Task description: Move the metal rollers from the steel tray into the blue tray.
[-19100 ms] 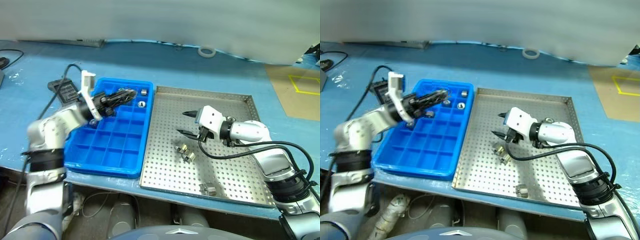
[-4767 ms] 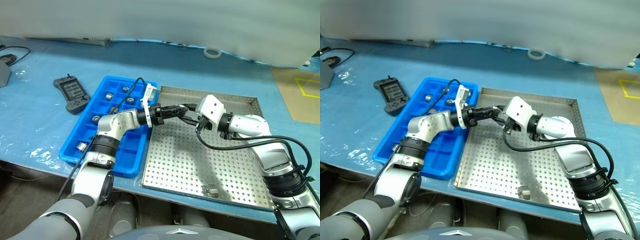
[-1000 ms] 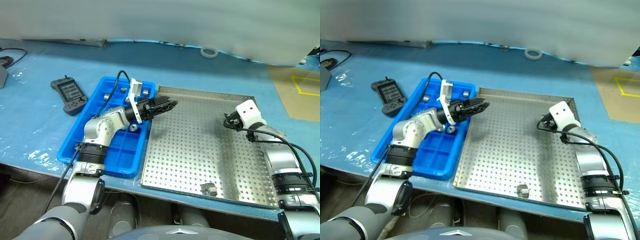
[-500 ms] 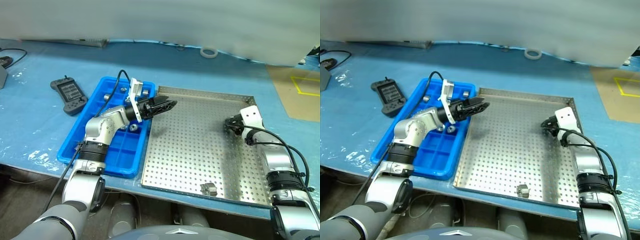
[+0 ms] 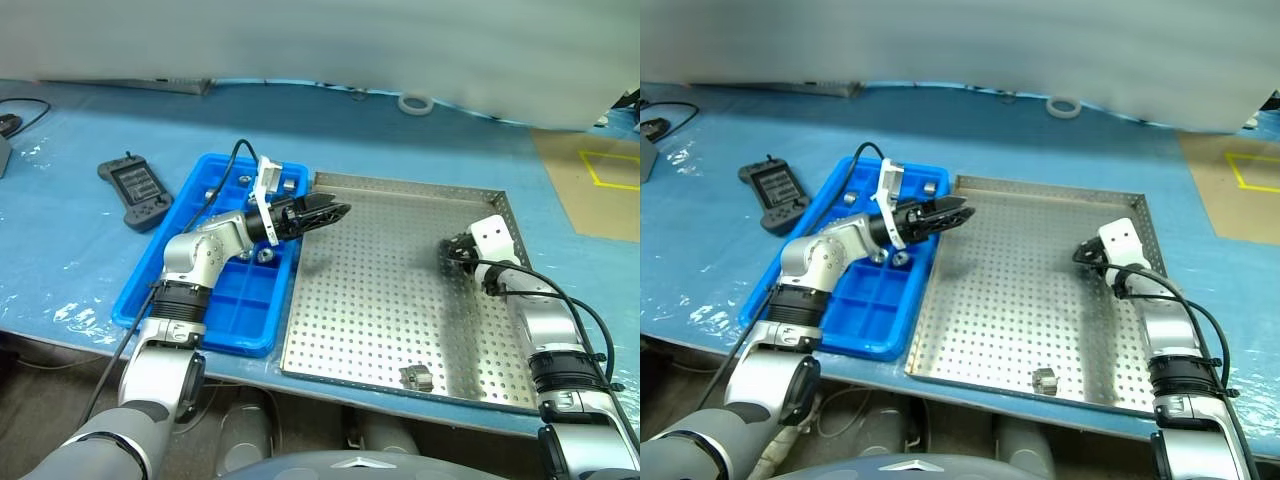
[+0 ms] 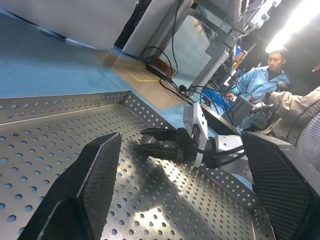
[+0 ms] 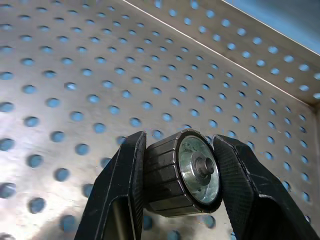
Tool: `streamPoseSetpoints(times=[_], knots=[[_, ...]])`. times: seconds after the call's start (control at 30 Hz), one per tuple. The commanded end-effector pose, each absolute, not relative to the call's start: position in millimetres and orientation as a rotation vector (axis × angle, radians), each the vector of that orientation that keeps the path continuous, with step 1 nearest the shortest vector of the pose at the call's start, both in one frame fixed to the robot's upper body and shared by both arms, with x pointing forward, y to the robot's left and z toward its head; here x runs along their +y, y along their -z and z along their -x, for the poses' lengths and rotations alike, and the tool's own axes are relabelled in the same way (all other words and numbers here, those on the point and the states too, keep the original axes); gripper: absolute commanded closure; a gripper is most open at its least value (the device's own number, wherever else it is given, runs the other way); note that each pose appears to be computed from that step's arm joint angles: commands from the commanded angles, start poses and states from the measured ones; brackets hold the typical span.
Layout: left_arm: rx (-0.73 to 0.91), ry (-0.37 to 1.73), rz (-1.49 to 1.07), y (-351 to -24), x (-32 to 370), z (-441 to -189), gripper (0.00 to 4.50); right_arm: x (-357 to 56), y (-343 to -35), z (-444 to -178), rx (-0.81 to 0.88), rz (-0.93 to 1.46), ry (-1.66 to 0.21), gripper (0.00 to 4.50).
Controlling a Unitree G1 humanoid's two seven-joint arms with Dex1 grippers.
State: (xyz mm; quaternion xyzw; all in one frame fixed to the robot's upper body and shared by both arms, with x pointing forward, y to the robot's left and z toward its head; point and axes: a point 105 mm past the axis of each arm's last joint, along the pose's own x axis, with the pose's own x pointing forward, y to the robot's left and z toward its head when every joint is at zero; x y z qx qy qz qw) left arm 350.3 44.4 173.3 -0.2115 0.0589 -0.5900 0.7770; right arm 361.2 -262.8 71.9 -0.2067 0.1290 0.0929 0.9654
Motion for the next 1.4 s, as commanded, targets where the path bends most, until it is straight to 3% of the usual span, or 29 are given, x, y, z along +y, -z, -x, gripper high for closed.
streamPoseSetpoints(times=[0.03, 0.2, 0.37, 0.53, 0.63, 0.73, 0.87, 1.07, 1.4], knots=[[0.065, 1.295, 0.442, -191, 44, -350, 0.47, -252, -106, -370, 0.142, 0.485, -0.193, 2.77], [0.064, 1.320, 0.490, -194, 41, -347, 0.47, -205, -157, -373, -0.070, 0.648, -0.316, 2.77], [0.068, 1.282, 0.528, -195, 42, -355, 0.47, -149, -188, -361, -0.239, 0.821, -0.495, 2.77], [-0.009, 1.255, 0.539, -219, 64, -358, 0.47, -105, -223, -331, -0.241, 0.510, -0.774, 2.77], [-0.104, 1.200, 0.487, -244, 87, -361, 0.47, -95, -233, -317, -0.218, 0.446, -0.901, 2.77], [-0.129, 1.201, 0.367, -256, 108, -347, 0.47, -87, -231, -310, -0.170, 0.412, -0.998, 2.77], [0.012, 1.170, 0.098, -227, 160, -311, 0.47, -73, -212, -307, -0.091, 0.403, -1.133, 2.77], [0.136, 1.058, 0.070, -203, 196, -280, 0.47, -44, -198, -303, -0.013, 0.274, -1.292, 2.77], [0.131, 0.760, 0.145, -193, 234, -251, 0.47, -4, -172, -302, 0.056, 0.213, -1.489, 2.77]])
